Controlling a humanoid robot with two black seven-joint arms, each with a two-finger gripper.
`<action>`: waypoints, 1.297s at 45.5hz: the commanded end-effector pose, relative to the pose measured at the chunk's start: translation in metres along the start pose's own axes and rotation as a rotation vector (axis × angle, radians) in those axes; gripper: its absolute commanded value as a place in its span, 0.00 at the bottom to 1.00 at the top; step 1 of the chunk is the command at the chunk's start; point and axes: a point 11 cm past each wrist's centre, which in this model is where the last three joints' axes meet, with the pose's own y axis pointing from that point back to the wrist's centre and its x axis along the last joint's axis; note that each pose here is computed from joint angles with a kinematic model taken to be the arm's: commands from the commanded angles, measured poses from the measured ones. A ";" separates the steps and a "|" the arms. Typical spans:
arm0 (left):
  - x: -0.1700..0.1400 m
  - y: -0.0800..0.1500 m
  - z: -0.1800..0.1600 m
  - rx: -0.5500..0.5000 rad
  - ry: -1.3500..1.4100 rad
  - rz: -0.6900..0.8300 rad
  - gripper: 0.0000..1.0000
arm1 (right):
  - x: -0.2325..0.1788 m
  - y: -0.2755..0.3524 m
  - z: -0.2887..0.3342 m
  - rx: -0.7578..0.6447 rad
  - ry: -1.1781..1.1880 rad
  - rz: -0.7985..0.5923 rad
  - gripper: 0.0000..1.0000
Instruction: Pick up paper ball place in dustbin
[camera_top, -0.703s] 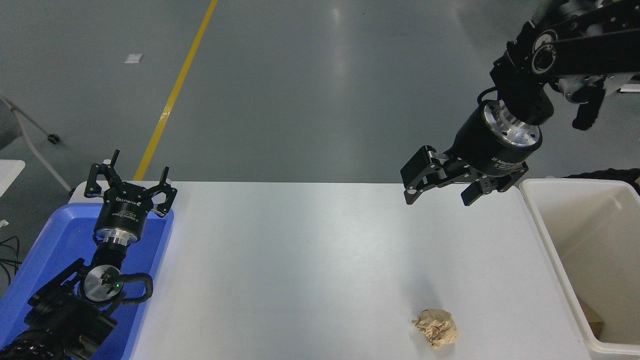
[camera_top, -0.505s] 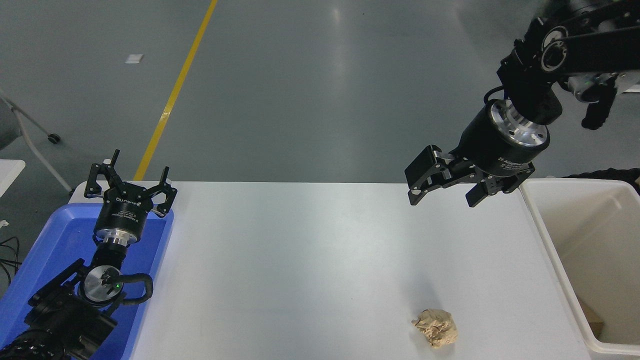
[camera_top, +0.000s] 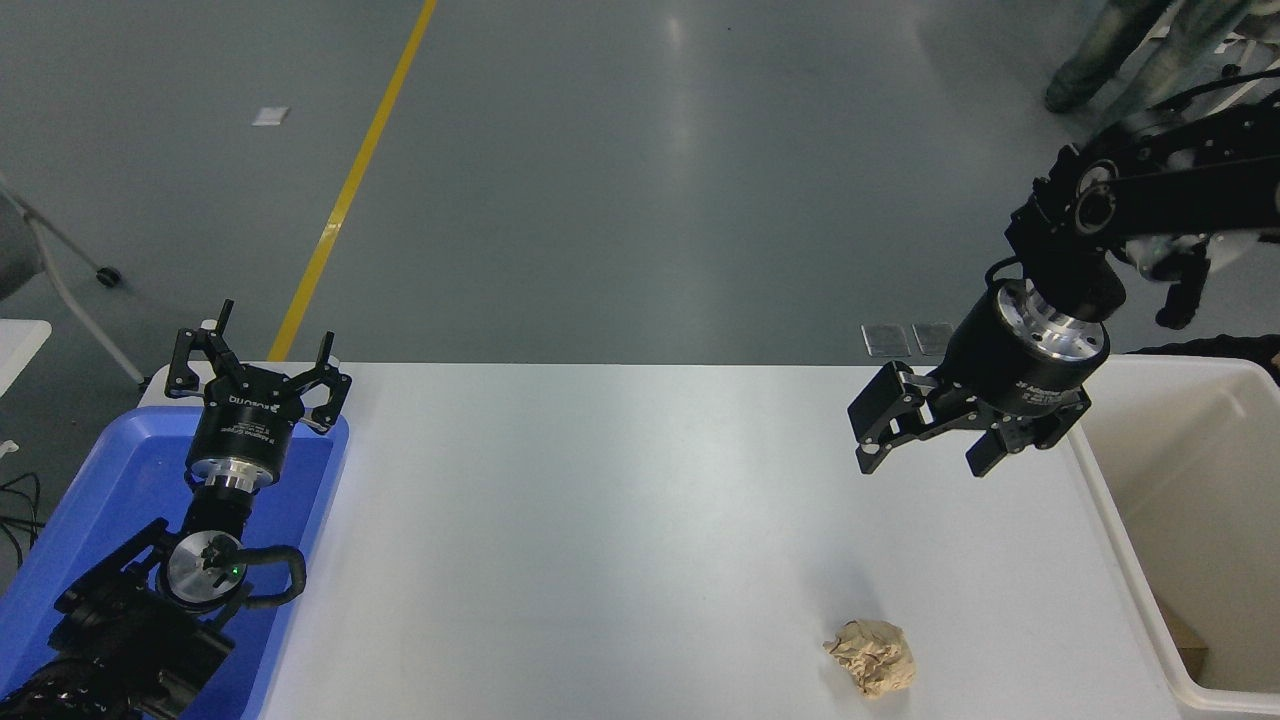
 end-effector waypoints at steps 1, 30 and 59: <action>0.000 0.000 0.000 -0.001 0.000 0.000 1.00 | -0.021 -0.048 0.038 0.054 -0.075 -0.045 1.00; 0.000 0.000 0.000 0.002 -0.001 0.000 1.00 | -0.059 -0.172 0.069 0.138 -0.183 -0.091 1.00; 0.000 0.000 0.000 0.003 -0.003 0.000 1.00 | -0.056 -0.220 0.052 0.142 -0.206 -0.042 0.99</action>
